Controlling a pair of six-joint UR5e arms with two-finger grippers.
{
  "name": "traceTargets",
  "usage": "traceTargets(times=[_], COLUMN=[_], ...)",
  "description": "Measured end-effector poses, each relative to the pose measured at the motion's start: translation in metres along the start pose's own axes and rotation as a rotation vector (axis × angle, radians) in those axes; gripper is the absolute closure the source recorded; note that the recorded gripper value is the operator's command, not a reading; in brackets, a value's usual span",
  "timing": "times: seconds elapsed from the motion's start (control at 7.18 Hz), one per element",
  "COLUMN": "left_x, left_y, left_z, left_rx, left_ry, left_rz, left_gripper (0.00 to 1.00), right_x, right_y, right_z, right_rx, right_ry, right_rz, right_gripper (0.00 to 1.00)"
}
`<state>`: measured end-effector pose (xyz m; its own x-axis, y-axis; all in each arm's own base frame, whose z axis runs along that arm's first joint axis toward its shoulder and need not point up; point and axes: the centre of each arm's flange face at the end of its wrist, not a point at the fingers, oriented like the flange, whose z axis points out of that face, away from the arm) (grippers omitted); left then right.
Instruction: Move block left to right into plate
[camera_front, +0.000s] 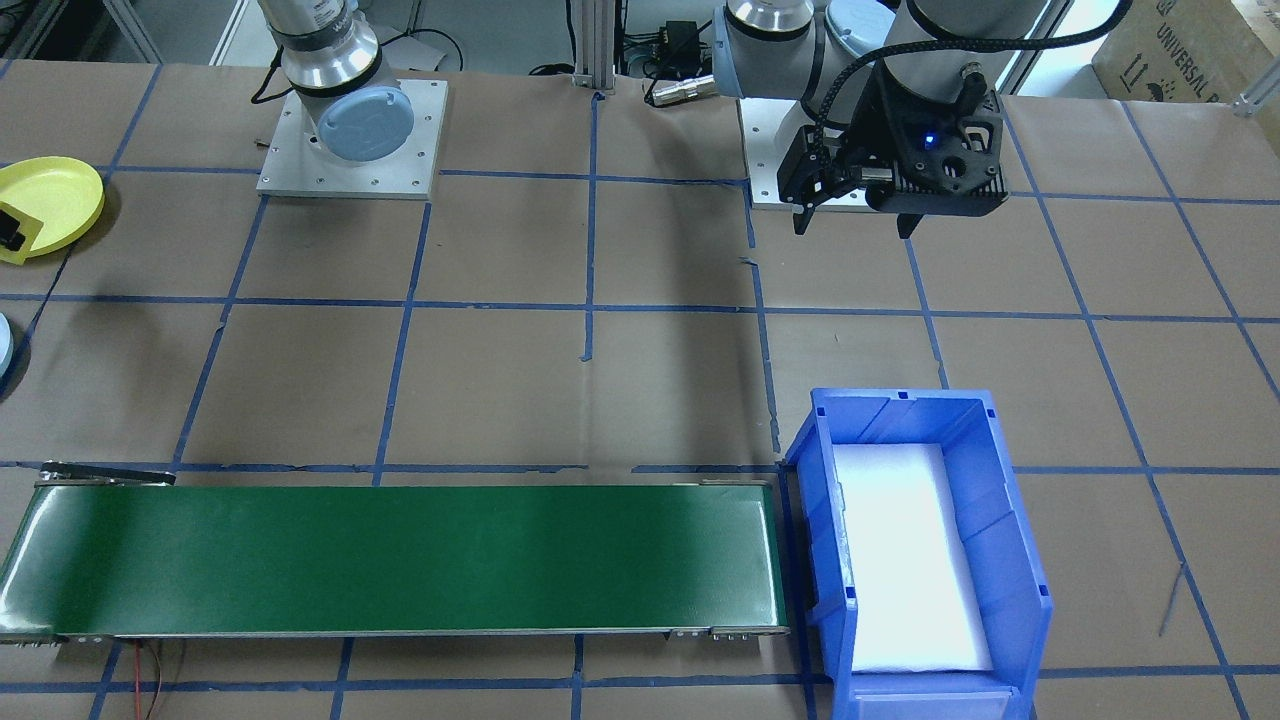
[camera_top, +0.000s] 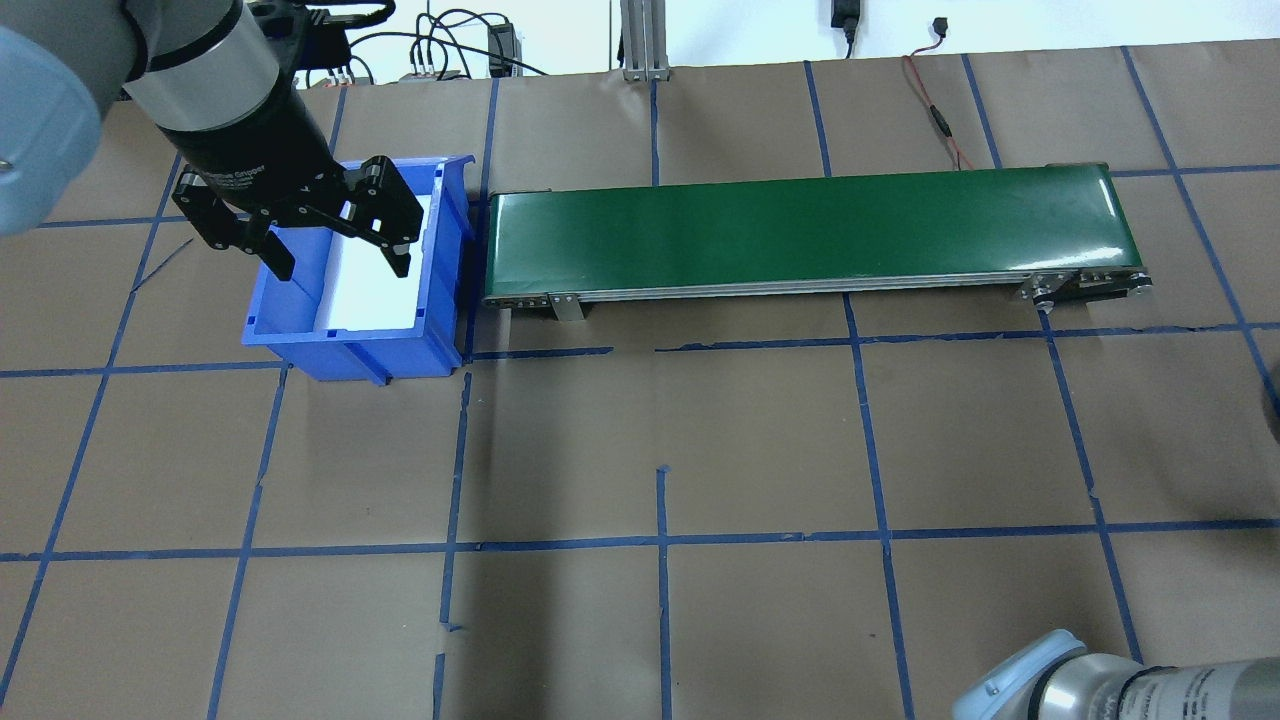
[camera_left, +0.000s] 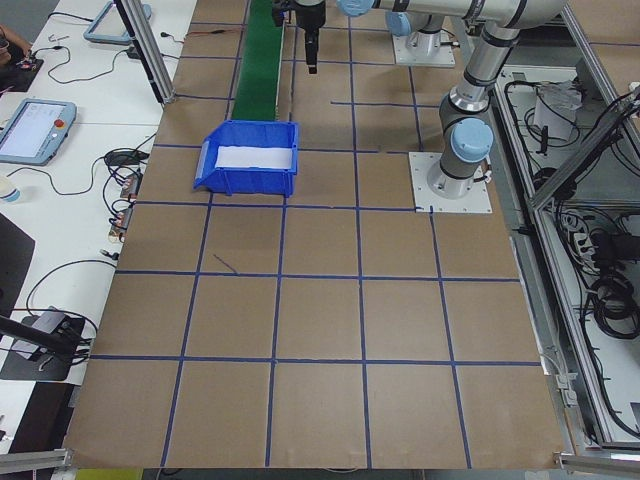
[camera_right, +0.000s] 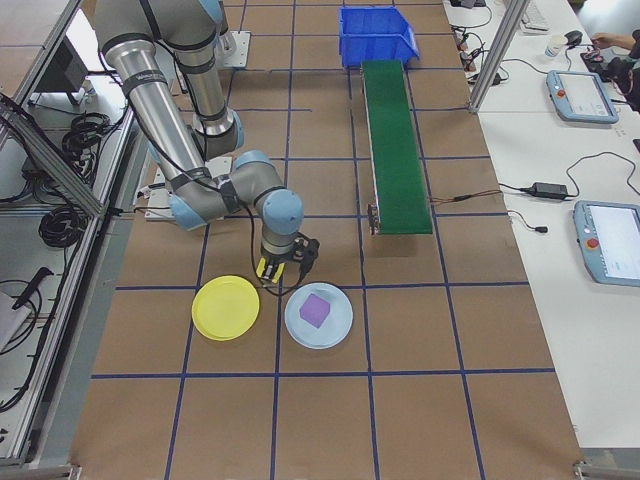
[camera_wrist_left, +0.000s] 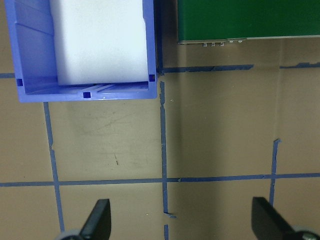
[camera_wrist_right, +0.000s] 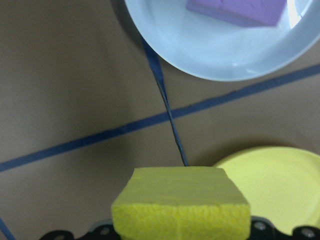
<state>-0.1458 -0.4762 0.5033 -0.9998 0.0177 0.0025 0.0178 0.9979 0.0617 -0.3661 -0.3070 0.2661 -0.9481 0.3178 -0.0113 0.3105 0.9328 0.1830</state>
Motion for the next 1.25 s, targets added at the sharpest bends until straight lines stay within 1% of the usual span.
traceTargets(times=[0.14, 0.28, 0.42, 0.56, 0.84, 0.98, 1.11, 1.25], left_x=[0.0, 0.0, 0.0, 0.0, 0.001, 0.001, 0.001, 0.001], left_y=[0.0, 0.0, 0.0, 0.0, 0.0, 0.0, 0.0, 0.0], left_z=[0.0, 0.001, 0.001, 0.001, 0.001, 0.001, 0.001, 0.001], left_rx=[-0.001, -0.002, -0.003, -0.003, -0.003, -0.002, -0.002, -0.002], left_ry=[0.0, 0.0, 0.0, 0.0, 0.0, -0.001, -0.001, -0.001], left_rz=[0.0, 0.001, 0.001, 0.001, 0.002, 0.003, 0.004, 0.004], left_gripper=[0.0, 0.0, 0.0, 0.0, 0.0, 0.0, 0.0, 0.0], right_x=[0.026, 0.046, 0.06, 0.067, 0.077, 0.081, 0.083, 0.077], right_y=[0.028, 0.049, 0.062, 0.067, 0.069, 0.069, 0.066, 0.053], right_z=[0.012, 0.025, 0.033, 0.038, 0.048, 0.048, 0.041, 0.024], right_rx=[-0.01, -0.013, -0.002, 0.004, -0.006, -0.011, -0.004, 0.01], right_ry=[-0.027, -0.043, -0.04, -0.04, -0.05, -0.047, -0.034, -0.009], right_rz=[0.041, 0.074, 0.097, 0.106, 0.117, 0.122, 0.123, 0.096], right_gripper=[0.68, 0.58, 0.32, 0.0, 0.0, 0.0, 0.0, 0.0])
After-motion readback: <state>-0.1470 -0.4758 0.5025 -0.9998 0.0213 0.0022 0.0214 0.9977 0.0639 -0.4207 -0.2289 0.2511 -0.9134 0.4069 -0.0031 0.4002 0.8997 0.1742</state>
